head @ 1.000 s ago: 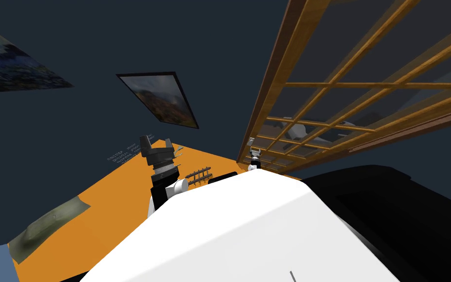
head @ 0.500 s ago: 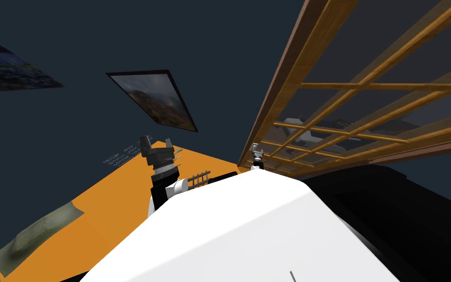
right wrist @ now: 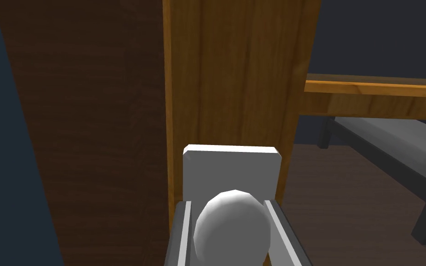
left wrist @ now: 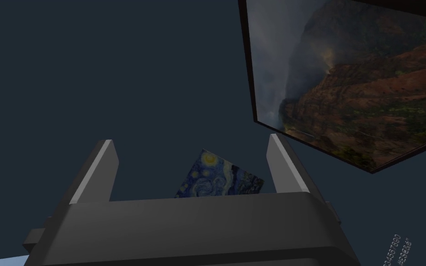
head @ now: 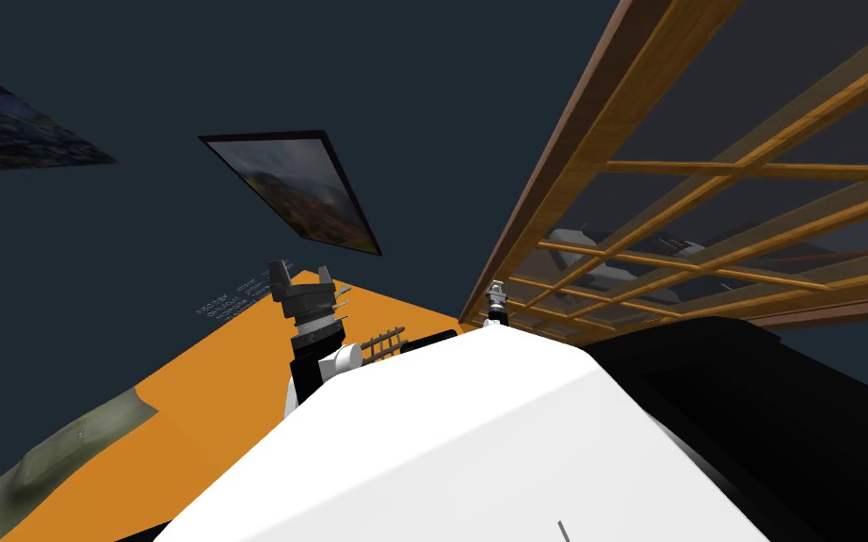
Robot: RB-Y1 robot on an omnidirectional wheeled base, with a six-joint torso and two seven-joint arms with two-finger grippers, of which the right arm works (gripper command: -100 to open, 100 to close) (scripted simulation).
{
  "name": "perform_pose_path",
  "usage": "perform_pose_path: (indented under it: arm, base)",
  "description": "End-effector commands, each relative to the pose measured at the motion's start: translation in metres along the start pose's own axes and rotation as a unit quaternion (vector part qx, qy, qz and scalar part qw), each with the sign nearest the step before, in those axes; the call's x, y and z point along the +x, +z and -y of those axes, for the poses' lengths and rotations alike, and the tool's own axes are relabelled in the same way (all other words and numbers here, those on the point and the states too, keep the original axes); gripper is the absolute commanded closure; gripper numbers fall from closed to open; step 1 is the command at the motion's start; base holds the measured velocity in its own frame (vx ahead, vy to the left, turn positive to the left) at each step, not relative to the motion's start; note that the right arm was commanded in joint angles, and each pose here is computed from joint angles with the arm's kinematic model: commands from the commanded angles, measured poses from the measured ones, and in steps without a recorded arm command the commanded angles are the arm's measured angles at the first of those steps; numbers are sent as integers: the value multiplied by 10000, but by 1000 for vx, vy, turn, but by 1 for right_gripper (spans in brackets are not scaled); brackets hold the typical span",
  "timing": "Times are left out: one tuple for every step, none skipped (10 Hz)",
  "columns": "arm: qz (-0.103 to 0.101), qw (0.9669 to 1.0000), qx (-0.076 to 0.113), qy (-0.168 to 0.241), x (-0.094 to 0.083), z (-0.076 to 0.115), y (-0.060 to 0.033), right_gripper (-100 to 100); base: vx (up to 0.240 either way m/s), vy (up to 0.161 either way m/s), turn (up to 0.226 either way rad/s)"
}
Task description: Pull the door open
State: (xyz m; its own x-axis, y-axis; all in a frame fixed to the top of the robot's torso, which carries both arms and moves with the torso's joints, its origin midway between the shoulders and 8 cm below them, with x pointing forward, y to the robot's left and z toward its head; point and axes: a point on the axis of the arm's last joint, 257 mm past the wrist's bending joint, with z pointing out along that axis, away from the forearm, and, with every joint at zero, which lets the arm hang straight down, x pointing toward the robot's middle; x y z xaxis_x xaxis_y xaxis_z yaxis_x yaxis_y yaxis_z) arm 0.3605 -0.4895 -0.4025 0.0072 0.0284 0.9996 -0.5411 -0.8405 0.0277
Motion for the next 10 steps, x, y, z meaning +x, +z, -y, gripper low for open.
perform_pose_path:
  arm:
    - [-7,10000,-27,-17,6,-37,4,100]
    - [-7,10000,-27,-17,6,-37,4,100]
    - [-7,10000,-27,-17,6,-37,4,100]
    - [-7,10000,-27,-17,6,-37,4,100]
    - [-4,10000,45,7,6,24,8,100]
    - [-3,10000,77,14,8,36,10,100]
    - [-3,9999,116,22,10,52,12,100]
    - [-2,9999,161,31,13,69,14,100]
    - [-1,9998,211,42,15,89,17,100]
    - [1,9996,264,52,18,111,19,100]
  base:
    - [-15,-2,-9]
    - [0,0,0]
    - [0,0,0]
    - [0,0,0]
    - [-115,7,33]
    - [-208,49,46]
    - [-206,62,35]
    - [-194,56,42]
    - [-199,34,51]
    - [-208,18,64]
